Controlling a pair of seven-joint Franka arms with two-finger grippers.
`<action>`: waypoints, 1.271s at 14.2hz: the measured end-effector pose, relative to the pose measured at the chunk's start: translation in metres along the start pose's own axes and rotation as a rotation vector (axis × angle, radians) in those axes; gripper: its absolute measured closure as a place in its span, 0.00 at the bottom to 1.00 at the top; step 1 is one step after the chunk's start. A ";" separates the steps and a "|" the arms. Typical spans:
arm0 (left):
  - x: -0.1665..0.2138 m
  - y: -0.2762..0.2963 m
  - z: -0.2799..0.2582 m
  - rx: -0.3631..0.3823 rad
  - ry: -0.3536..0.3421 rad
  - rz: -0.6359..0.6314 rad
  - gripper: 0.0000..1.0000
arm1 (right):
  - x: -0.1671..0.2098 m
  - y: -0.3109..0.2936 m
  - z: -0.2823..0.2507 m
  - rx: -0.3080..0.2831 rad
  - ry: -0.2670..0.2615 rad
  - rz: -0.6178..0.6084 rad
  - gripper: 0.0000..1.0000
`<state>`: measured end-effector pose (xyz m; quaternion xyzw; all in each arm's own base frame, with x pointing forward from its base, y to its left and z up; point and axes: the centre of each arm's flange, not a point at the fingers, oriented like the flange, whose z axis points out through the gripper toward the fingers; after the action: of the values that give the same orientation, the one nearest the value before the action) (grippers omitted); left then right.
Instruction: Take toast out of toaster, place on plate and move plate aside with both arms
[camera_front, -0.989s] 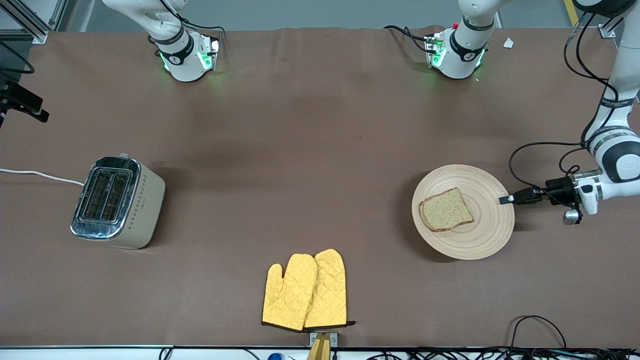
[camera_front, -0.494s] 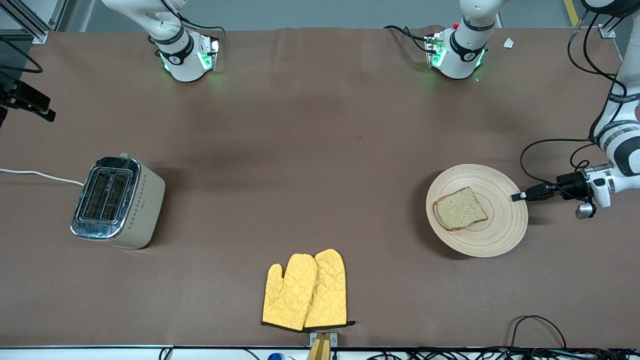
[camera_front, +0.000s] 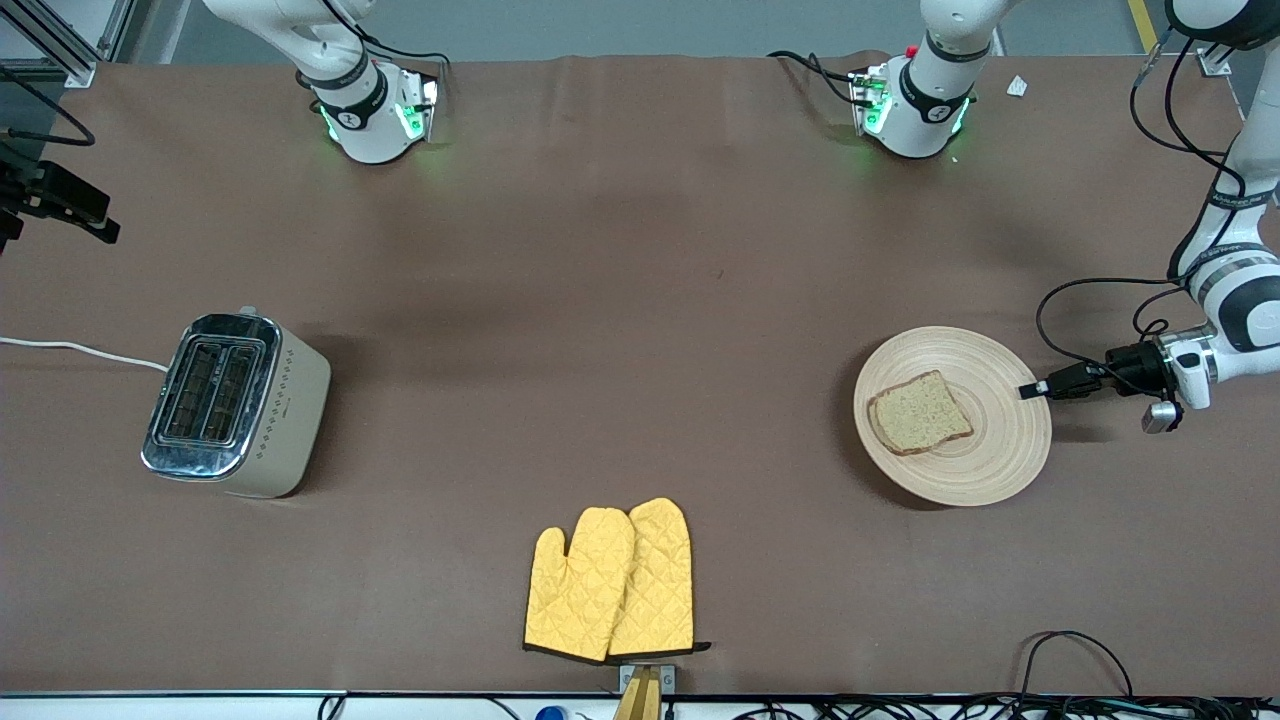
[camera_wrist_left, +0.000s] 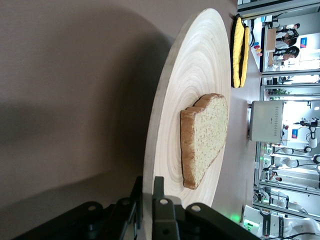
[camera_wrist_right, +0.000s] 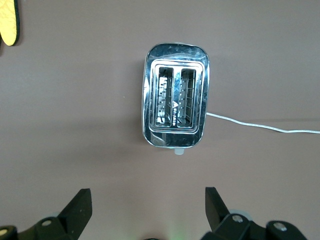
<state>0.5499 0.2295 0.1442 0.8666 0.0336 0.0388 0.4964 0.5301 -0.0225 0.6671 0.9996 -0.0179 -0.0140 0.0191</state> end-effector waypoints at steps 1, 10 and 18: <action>-0.002 -0.003 -0.002 -0.001 0.004 -0.005 0.90 | 0.000 -0.002 0.000 0.000 0.000 -0.002 0.00; -0.018 -0.030 0.014 -0.059 -0.020 -0.032 0.90 | 0.000 0.010 0.000 0.001 0.001 0.007 0.00; 0.018 0.010 -0.013 -0.030 -0.017 -0.046 0.14 | 0.001 0.018 0.002 0.001 0.001 -0.016 0.00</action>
<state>0.5666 0.2374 0.1600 0.8582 0.0488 0.0205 0.5105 0.5307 -0.0410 0.6657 0.9997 -0.0097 -0.0139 0.0185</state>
